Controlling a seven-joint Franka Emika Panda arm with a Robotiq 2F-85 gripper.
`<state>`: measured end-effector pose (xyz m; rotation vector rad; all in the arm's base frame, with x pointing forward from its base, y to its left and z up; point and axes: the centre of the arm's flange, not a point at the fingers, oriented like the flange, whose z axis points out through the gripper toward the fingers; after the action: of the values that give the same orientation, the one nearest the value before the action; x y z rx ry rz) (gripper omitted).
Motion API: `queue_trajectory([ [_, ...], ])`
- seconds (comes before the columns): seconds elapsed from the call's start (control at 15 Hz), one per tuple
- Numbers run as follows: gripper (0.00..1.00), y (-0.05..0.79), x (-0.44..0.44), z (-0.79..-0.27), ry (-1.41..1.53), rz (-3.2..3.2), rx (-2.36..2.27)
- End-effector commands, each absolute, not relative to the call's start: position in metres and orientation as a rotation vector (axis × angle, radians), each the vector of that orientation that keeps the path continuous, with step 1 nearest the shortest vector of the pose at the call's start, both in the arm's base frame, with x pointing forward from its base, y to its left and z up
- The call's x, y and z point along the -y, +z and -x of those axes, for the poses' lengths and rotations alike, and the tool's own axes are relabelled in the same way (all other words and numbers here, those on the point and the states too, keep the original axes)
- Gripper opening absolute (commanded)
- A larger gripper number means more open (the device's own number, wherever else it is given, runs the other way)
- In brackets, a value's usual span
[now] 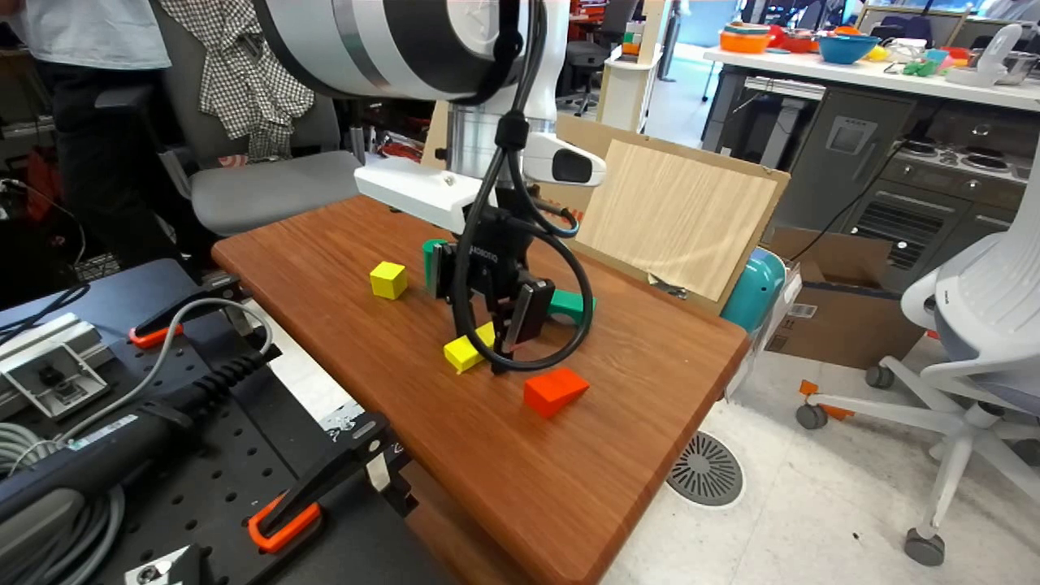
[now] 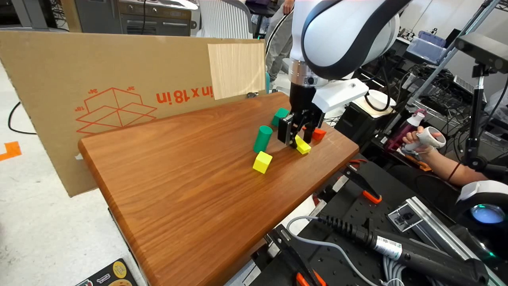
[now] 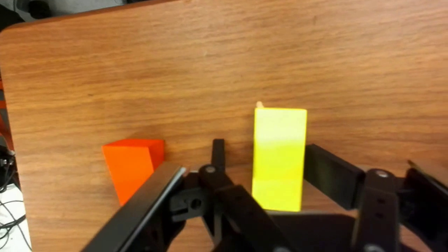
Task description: Place the rectangular yellow block on the rectangular green block
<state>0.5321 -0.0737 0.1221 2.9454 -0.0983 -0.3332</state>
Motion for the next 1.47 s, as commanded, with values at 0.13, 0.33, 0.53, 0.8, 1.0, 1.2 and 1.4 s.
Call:
queue_trajectory([
  [0.13, 0.14, 0.116, 0.074, -0.54, -0.325, -2.963, 0.074],
  [0.33, 0.13, 0.144, 0.08, -0.535, -0.28, -2.965, 0.133],
  [0.53, 0.13, 0.179, 0.08, -0.527, -0.222, -2.973, 0.161],
  [0.8, 0.13, 0.225, 0.077, -0.532, -0.167, -3.025, 0.253],
  [1.0, 0.13, 0.242, 0.068, -0.541, -0.153, -3.047, 0.281],
  [1.2, 0.13, 0.242, 0.057, -0.55, -0.186, -3.072, 0.304],
  [1.4, 0.13, 0.236, 0.053, -0.56, -0.245, -3.077, 0.329],
])
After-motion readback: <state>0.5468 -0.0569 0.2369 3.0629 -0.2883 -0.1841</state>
